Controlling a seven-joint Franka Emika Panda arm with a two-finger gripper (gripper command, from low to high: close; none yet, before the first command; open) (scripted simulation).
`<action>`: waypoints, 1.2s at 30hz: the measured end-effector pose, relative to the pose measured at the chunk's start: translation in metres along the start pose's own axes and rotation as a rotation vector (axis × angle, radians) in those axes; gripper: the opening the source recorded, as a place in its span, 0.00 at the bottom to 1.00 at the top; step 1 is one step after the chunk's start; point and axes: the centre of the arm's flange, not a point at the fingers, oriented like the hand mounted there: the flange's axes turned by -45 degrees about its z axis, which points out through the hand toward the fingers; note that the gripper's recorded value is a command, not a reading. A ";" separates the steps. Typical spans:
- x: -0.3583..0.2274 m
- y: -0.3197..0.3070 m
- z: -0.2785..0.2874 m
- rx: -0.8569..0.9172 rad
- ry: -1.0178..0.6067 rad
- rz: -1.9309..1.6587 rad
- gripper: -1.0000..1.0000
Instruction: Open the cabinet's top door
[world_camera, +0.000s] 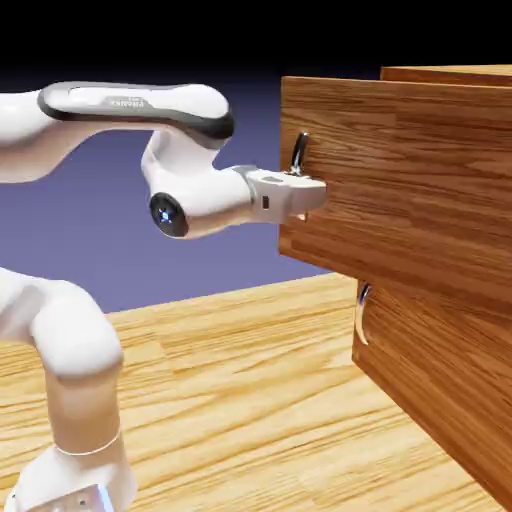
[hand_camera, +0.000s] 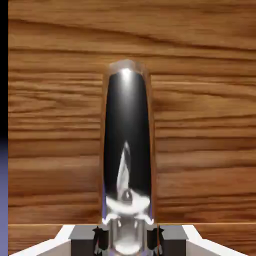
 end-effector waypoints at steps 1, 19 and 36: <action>0.000 0.002 -0.005 0.011 0.000 0.000 0.00; 0.000 0.036 -0.088 0.190 0.001 0.004 0.00; 0.000 0.131 -0.214 0.506 0.000 0.001 0.00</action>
